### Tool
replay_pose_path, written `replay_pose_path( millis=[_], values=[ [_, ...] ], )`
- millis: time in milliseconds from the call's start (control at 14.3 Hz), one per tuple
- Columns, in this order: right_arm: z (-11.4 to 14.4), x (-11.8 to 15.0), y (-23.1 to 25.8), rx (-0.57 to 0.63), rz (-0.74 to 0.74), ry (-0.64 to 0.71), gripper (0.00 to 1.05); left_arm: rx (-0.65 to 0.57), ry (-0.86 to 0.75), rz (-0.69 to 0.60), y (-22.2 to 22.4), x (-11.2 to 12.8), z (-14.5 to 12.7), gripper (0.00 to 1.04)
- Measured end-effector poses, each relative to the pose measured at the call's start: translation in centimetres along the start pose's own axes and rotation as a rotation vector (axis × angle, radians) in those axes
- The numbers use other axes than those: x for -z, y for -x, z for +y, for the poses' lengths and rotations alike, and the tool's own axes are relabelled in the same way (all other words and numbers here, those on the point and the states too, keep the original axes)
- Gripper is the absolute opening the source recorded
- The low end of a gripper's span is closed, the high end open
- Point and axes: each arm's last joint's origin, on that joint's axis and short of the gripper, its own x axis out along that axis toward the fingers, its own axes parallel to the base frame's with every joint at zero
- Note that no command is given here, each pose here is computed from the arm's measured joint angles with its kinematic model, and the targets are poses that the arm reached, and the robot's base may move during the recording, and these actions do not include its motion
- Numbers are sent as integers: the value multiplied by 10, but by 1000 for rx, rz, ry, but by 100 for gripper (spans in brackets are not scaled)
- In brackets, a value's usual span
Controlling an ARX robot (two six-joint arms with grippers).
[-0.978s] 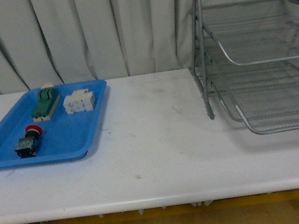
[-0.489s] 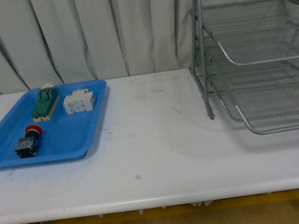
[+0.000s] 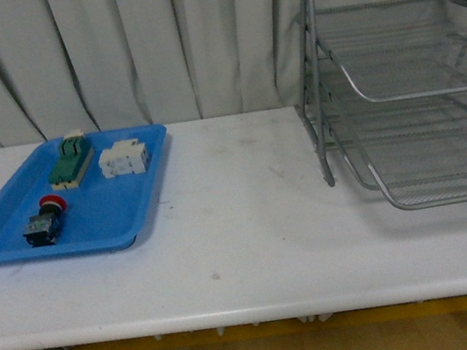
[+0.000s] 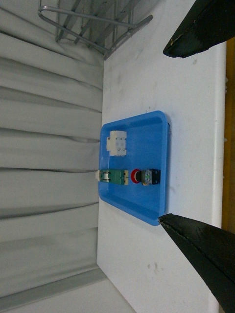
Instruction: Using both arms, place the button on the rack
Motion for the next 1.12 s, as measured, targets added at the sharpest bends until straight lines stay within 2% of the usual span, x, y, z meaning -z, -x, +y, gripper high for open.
replay_pose_path(
  millis=[70,140,279,349,489,629,768,908,1117],
  values=[
    [0,1,0,0,6,1,6,1,0,0,0,0,0,98],
    [0,1,0,0,8,2,16,0,0,1,0,0,0,98],
    [0,1,0,0,8,3,37,-127,-70,223,-10,-3,-2,98],
    [0,1,0,-1,6,3,46,-143,-71,250,-20,-10,-1,98],
    [0,1,0,-1,8,3,72,-77,-38,301,-60,-21,-1,98],
    [0,1,0,-1,8,3,99,-22,-15,388,-125,-25,5,98],
    [0,1,0,-1,8,3,98,-18,-18,556,-206,-1,17,98],
    [0,1,0,-1,8,3,98,-32,-12,650,-253,20,28,98],
    [0,1,0,0,8,3,98,-29,-12,716,-302,38,39,98]
  ],
)
